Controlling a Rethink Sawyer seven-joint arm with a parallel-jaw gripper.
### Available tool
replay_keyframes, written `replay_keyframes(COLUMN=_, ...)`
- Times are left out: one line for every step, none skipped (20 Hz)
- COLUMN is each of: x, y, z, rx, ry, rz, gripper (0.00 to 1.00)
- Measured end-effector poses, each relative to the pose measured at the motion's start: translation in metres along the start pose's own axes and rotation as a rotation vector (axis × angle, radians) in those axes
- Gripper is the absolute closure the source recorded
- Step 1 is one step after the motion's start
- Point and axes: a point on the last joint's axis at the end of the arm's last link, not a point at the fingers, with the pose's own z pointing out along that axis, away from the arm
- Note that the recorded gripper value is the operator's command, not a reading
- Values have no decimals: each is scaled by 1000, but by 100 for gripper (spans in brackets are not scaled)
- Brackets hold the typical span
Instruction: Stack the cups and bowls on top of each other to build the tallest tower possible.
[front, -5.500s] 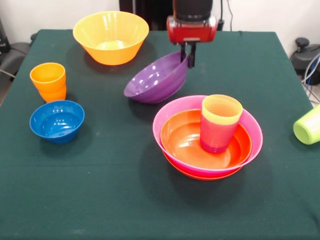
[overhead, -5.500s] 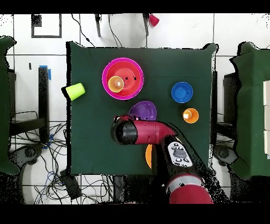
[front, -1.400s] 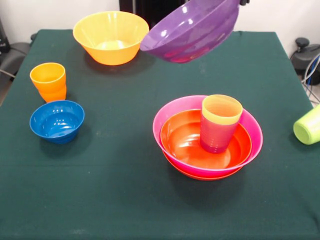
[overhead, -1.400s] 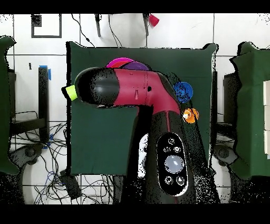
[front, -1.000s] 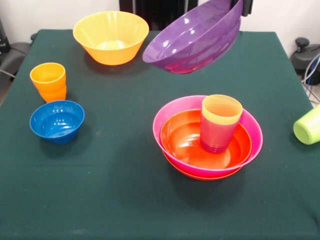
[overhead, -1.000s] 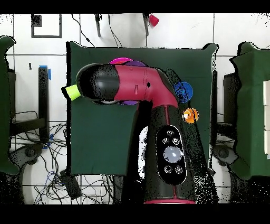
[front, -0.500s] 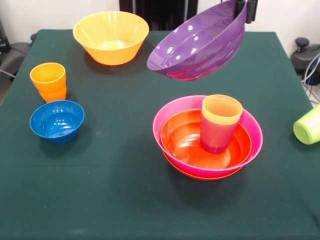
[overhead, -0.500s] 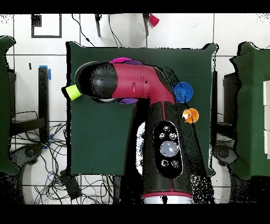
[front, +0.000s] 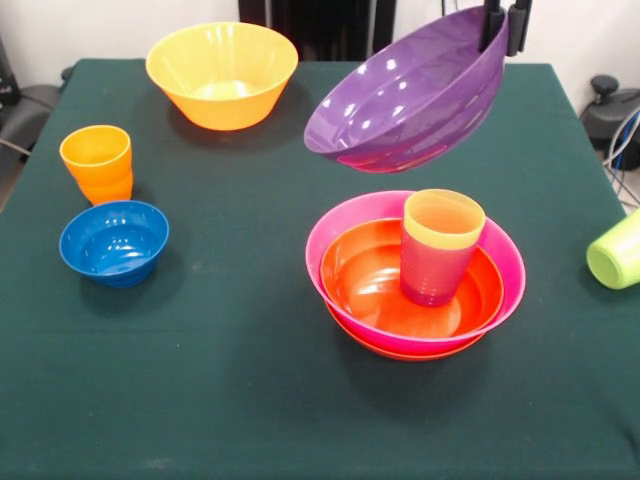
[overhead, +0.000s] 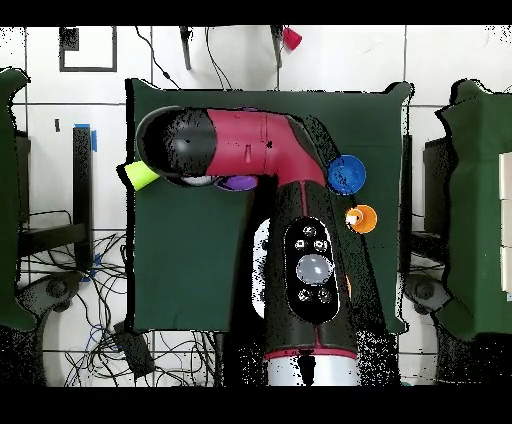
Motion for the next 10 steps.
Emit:
replay_keyframes(x=-1, y=0, z=0, rx=1, ry=3, rz=-1, gripper=100)
replay_keyframes(x=-2, y=0, z=-1, rx=1, ry=4, rz=-1, gripper=100)
replay_keyframes(x=-4, y=0, z=-1, rx=0, ry=6, rz=-1, gripper=100)
replay_keyframes(x=-4, y=0, z=-2, rx=0, ry=8, rz=0, gripper=100)
replay_keyframes(x=-5, y=0, z=-3, rx=0, ry=11, rz=0, gripper=100)
replay_keyframes(x=-6, y=0, z=-3, rx=0, ry=14, rz=0, gripper=100)
replay_keyframes(x=-7, y=-1, z=-3, rx=0, ry=21, rz=0, gripper=100)
replay_keyframes(x=-8, y=-1, z=-3, rx=0, ry=25, rz=0, gripper=100)
replay_keyframes(x=-11, y=-2, z=-2, rx=0, ry=38, rz=1, gripper=100)
replay_keyframes(x=-12, y=-2, z=-1, rx=1, ry=40, rz=1, gripper=100)
